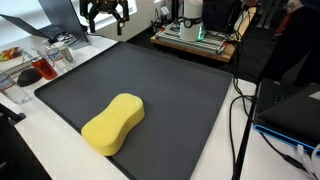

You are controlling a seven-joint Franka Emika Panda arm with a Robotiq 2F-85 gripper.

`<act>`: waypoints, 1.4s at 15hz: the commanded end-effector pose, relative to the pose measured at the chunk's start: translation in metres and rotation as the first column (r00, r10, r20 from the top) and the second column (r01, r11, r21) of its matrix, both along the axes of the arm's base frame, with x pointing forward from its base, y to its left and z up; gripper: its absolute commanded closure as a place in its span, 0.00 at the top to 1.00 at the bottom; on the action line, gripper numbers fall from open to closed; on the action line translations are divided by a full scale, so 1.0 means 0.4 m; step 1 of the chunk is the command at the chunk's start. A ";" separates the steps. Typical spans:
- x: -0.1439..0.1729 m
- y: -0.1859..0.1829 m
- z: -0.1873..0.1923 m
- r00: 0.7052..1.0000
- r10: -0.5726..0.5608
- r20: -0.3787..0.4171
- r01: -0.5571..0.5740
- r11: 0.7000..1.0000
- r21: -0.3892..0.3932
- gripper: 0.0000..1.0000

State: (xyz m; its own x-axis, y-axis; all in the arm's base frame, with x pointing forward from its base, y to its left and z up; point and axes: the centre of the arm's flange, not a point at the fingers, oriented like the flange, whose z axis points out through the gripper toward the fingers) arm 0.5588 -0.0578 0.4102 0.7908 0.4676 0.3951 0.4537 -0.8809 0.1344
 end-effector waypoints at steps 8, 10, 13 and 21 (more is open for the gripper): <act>0.235 -0.156 0.101 0.991 0.133 0.008 -0.132 0.989 -0.071 1.00; 0.270 -0.171 0.118 0.989 0.146 0.002 -0.146 0.986 -0.076 1.00; 0.319 -0.182 0.152 0.985 0.171 -0.022 -0.173 0.980 -0.101 1.00; 0.473 -0.056 0.256 0.948 0.302 -0.098 -0.316 0.928 -0.196 1.00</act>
State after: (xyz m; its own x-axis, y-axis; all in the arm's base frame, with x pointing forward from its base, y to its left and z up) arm 0.7045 -0.0959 0.4948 0.6493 0.7103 0.2720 0.6682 -0.7035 0.2421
